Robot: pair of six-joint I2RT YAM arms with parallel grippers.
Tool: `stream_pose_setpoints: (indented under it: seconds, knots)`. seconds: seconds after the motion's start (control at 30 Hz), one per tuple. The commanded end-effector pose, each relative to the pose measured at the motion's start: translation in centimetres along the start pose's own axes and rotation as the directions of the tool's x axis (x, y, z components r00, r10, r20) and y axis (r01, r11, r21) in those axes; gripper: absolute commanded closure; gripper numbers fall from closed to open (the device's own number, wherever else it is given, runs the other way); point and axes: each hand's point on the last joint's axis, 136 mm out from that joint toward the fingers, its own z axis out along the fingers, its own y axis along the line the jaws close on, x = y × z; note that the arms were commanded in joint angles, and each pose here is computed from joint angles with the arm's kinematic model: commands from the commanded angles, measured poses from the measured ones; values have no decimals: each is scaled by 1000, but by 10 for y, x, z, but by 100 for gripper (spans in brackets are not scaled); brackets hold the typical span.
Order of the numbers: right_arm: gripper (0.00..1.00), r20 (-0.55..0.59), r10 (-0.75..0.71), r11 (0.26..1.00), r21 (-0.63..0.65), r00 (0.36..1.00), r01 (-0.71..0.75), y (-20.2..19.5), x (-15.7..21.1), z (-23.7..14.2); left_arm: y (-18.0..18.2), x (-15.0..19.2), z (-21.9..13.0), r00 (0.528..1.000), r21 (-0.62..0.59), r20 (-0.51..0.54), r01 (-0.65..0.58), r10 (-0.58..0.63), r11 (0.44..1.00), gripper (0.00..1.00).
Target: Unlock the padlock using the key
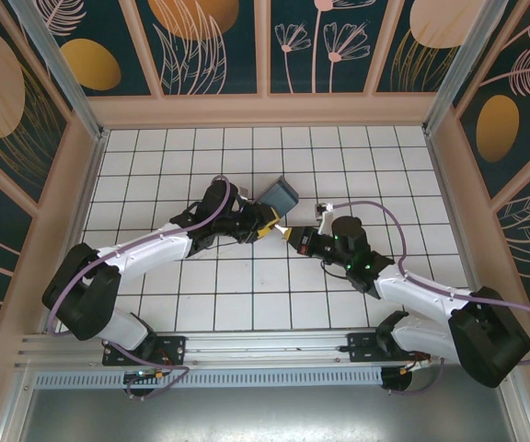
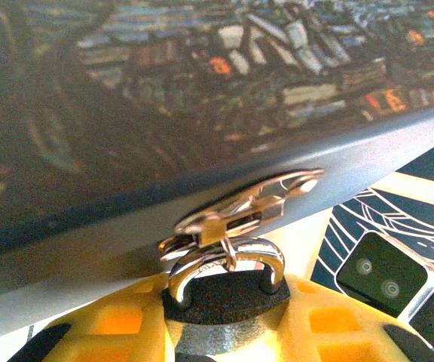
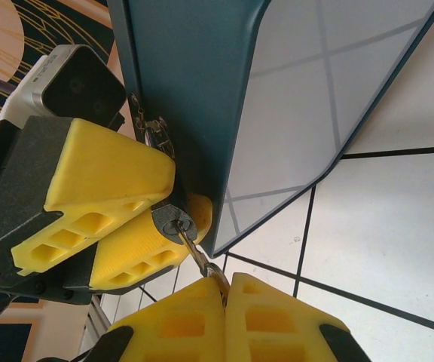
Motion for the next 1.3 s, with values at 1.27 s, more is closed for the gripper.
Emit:
stream_pose_setpoints:
  seconds: [1.27]
  knots:
    - [100,182,-237,927,-252,954,278,88,-13,-4,-24,3,-9,999,85,-1,55,-55,995,86]
